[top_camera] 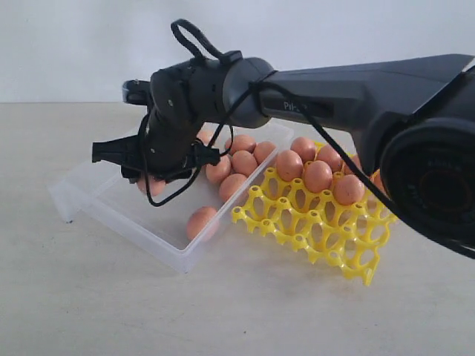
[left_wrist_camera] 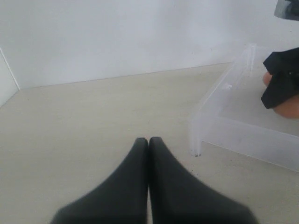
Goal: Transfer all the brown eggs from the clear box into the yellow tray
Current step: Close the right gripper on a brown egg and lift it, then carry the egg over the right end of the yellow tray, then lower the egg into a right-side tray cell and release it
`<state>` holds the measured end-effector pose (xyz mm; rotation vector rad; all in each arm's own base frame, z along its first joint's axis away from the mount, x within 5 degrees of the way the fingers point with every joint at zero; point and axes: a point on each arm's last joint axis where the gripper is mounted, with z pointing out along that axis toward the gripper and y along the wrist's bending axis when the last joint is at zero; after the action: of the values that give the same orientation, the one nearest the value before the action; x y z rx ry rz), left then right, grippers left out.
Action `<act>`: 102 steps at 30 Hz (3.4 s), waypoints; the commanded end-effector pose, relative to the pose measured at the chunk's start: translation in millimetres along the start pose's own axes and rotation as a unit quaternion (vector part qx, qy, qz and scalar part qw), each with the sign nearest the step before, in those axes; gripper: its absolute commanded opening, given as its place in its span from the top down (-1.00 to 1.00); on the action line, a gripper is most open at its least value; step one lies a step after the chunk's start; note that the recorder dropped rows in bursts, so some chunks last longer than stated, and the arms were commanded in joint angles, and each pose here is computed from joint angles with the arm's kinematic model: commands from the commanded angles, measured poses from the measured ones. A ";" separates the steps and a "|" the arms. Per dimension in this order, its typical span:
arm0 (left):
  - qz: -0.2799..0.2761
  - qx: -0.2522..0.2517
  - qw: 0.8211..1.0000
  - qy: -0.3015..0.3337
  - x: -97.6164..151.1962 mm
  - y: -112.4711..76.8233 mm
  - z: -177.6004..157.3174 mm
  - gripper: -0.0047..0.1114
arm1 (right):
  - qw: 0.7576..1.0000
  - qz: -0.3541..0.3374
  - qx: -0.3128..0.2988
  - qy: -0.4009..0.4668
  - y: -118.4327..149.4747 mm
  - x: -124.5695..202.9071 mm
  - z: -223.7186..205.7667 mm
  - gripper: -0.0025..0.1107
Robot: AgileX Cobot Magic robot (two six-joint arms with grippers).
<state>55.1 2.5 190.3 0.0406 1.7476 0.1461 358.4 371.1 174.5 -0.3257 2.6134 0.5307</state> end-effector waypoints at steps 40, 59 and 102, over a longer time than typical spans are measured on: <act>-0.007 -0.002 1.000 -0.005 -0.1 0.2 0.1 0.99 | 0.910 -0.280 0.002 -0.304 -69.7 29.5 -214.5 0.96; -0.006 0.000 1.000 -0.003 0.2 0.0 0.1 0.99 | 0.850 0.138 0.154 -0.485 -345.5 33.5 -254.7 0.96; -0.006 -0.001 1.000 -0.004 0.1 0.0 0.1 0.99 | 0.975 -0.050 -0.156 -0.150 -303.8 118.6 -129.8 0.96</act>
<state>55.1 2.5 190.3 0.0406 1.7476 0.1461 300.9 28.2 130.9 -0.4379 2.2030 0.8851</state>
